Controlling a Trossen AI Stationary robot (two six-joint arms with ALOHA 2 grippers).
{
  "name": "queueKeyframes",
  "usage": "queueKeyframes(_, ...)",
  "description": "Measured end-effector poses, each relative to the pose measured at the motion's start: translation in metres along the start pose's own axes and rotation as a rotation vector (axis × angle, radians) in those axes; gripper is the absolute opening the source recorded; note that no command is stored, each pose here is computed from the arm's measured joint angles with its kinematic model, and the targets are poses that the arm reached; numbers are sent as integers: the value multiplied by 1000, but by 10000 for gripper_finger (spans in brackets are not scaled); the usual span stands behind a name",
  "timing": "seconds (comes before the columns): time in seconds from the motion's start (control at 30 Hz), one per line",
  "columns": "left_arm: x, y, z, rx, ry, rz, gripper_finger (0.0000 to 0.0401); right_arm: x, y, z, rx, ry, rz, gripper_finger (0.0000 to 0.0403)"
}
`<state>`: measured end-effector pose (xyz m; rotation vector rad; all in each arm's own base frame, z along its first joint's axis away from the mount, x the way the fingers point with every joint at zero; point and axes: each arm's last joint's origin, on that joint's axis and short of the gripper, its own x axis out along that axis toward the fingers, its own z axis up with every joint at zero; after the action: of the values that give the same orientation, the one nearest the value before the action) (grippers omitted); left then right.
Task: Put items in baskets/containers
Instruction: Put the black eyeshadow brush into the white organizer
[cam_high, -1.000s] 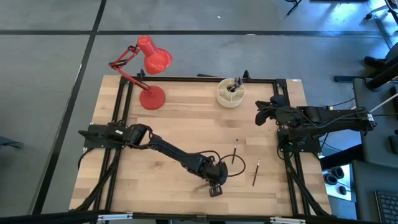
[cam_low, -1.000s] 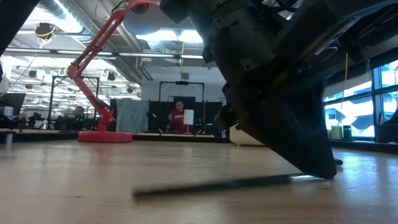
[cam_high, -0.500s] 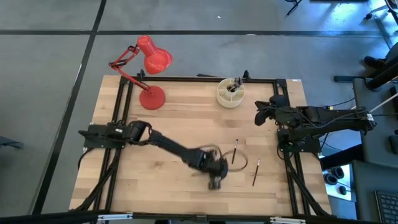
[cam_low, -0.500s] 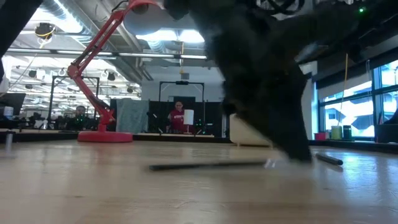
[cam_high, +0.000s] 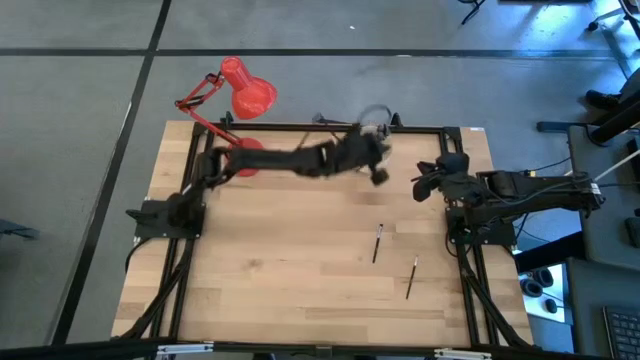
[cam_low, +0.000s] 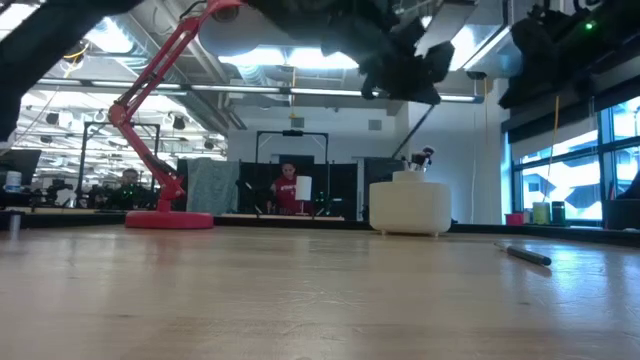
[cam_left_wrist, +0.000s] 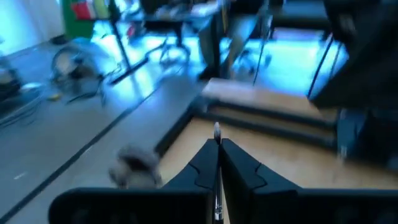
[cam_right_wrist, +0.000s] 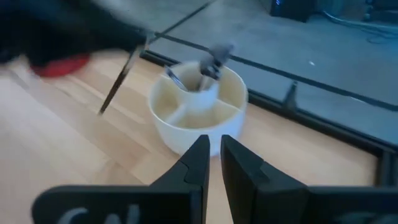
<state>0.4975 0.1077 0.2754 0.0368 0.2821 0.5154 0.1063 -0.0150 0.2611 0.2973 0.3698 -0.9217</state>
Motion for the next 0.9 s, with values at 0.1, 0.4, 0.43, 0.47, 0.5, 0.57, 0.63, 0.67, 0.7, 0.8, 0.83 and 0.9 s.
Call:
queueKeyframes(0.1, 12, 41, 8, -53, -96, -25, 7, 0, -5, -5, -5, 26, -50, 42)
queueKeyframes(0.4, 30, 99, 4, -91, -193, -27, 7, -4, -14, -4, 1, -30, -141, 42)
queueKeyframes(0.43, 35, 100, -2, -92, -199, -24, 7, -6, -14, -1, 3, -41, -138, 42)
queueKeyframes(0.47, 40, 101, -8, -93, -204, -24, 7, -8, -15, 2, 15, -50, -131, 42)
queueKeyframes(0.5, 43, 100, -12, -99, -208, -34, 7, -10, -16, 4, 22, -58, -125, 42)
queueKeyframes(0.57, 49, 101, -18, -109, -224, -58, 7, -13, -18, 6, 22, -69, -118, 42)
queueKeyframes(0.63, 53, 100, -24, -109, -226, -69, 7, -14, -20, 8, 19, -81, -117, 42)
queueKeyframes(0.67, 55, 100, -27, -108, -213, -69, 7, -15, -21, 8, 17, -90, -123, 42)
queueKeyframes(0.7, 57, 99, -31, -107, -203, -69, 7, -16, -22, 8, 17, -99, -130, 42)
queueKeyframes(0.8, 59, 99, -34, -116, -193, -71, 8, -18, -25, 9, 16, -121, -138, 42)
queueKeyframes(0.83, 58, 99, -34, -120, -192, -71, 8, -19, -26, 9, 14, -125, -138, 42)
queueKeyframes(0.9, 58, 99, -34, -122, -185, -72, 8, -21, -28, 10, 12, -134, -135, 42)
